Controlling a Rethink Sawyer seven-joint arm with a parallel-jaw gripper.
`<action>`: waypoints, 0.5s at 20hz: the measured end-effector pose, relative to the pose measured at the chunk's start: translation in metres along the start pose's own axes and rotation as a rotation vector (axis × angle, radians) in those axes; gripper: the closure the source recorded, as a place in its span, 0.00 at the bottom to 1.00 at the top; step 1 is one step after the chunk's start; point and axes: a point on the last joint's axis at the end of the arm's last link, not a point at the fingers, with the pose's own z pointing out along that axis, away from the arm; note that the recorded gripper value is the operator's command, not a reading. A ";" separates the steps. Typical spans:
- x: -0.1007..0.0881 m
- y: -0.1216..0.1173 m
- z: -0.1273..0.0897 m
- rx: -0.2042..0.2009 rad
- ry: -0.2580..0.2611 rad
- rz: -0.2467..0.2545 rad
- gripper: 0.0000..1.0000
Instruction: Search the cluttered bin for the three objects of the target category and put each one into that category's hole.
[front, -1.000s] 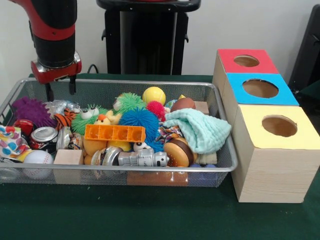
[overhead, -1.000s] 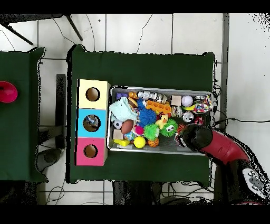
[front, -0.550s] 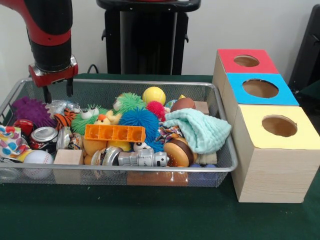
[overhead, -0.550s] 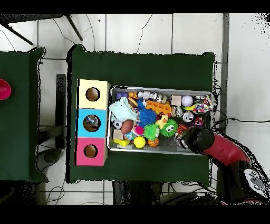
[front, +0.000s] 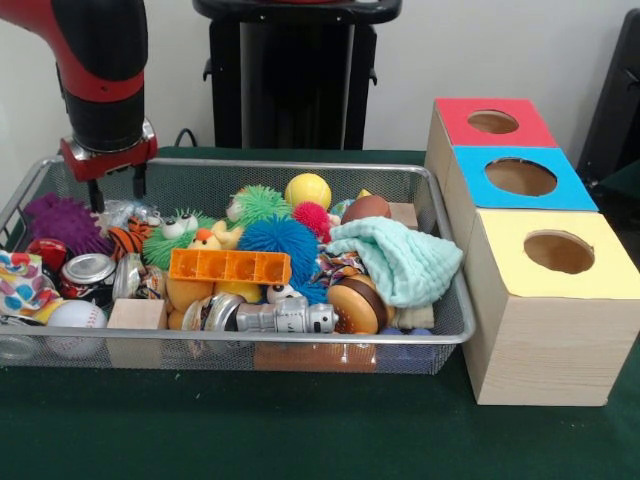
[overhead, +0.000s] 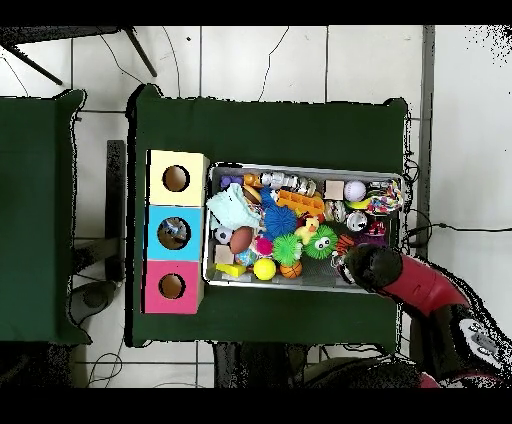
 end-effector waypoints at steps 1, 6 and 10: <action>0.001 0.000 0.002 0.000 -0.001 0.001 0.00; 0.007 -0.001 0.018 -0.003 -0.013 0.015 0.00; 0.007 -0.001 0.025 -0.004 -0.027 0.020 0.00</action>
